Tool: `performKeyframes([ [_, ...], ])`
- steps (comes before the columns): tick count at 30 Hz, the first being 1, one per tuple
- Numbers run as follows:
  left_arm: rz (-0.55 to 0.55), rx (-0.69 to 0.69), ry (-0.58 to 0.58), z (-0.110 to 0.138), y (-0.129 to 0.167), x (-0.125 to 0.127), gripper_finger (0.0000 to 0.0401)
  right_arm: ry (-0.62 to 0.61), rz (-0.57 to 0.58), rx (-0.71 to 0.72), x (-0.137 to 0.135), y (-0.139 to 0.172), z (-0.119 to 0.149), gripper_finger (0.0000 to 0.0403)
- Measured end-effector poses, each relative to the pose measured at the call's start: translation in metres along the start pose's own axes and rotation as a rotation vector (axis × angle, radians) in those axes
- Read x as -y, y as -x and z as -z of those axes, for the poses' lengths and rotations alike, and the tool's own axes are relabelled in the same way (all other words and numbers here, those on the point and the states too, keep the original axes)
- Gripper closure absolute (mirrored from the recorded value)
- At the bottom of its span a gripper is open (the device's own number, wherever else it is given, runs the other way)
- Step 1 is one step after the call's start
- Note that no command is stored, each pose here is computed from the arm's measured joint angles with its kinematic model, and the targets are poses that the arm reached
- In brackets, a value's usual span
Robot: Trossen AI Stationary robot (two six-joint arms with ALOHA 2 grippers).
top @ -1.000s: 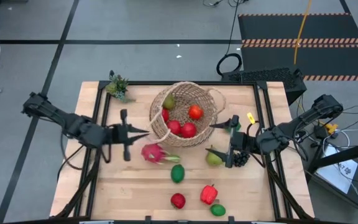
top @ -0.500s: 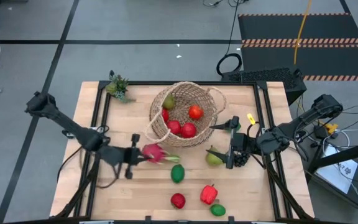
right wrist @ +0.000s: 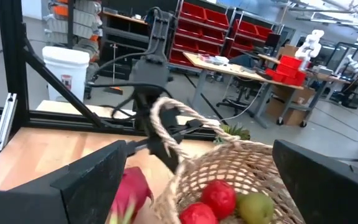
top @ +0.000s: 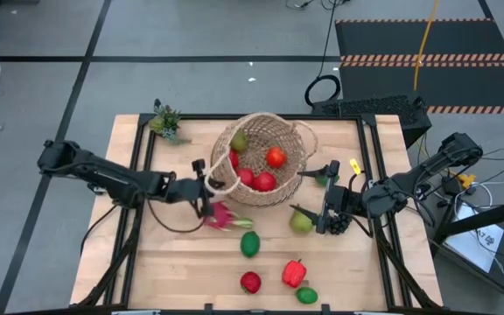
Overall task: Build produce basket
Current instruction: Adjust the basket on the mat, then put the dragon fruit into the basket
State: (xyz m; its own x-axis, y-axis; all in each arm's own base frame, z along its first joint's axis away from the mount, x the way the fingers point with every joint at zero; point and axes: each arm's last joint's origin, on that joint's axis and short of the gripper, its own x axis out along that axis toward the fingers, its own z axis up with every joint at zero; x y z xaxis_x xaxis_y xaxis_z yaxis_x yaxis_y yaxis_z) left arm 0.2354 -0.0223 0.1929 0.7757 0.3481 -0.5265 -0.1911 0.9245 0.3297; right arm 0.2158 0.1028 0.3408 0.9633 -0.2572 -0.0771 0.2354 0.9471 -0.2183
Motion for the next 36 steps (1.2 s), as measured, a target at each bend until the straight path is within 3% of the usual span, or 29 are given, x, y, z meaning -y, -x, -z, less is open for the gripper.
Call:
performKeyframes([
  [7, -0.134, -0.039, 0.037, 0.003, -0.011, -0.027, 0.0389, 0.0, -0.001, 0.0, 0.0, 0.0, 0.0, 0.0003],
  [14, -0.14, -0.038, 0.041, -0.002, 0.0, -0.034, 0.039, -0.01, -0.002, 0.0, 0.0, 0.0, 0.0, 0.0003],
  [22, 0.046, 0.007, 0.119, -0.038, 0.064, -0.032, 0.0378, -0.057, -0.003, -0.006, 0.0, 0.0, 0.001, 0.0003],
  [30, 0.267, 0.03, 0.124, -0.03, 0.094, -0.001, 0.0377, -0.086, -0.009, -0.02, -0.005, -0.002, 0.004, 0.0003],
  [36, 0.306, 0.015, 0.09, -0.023, 0.095, 0.028, 0.0375, -0.1, -0.01, -0.029, -0.011, -0.008, 0.007, 0.0003],
])
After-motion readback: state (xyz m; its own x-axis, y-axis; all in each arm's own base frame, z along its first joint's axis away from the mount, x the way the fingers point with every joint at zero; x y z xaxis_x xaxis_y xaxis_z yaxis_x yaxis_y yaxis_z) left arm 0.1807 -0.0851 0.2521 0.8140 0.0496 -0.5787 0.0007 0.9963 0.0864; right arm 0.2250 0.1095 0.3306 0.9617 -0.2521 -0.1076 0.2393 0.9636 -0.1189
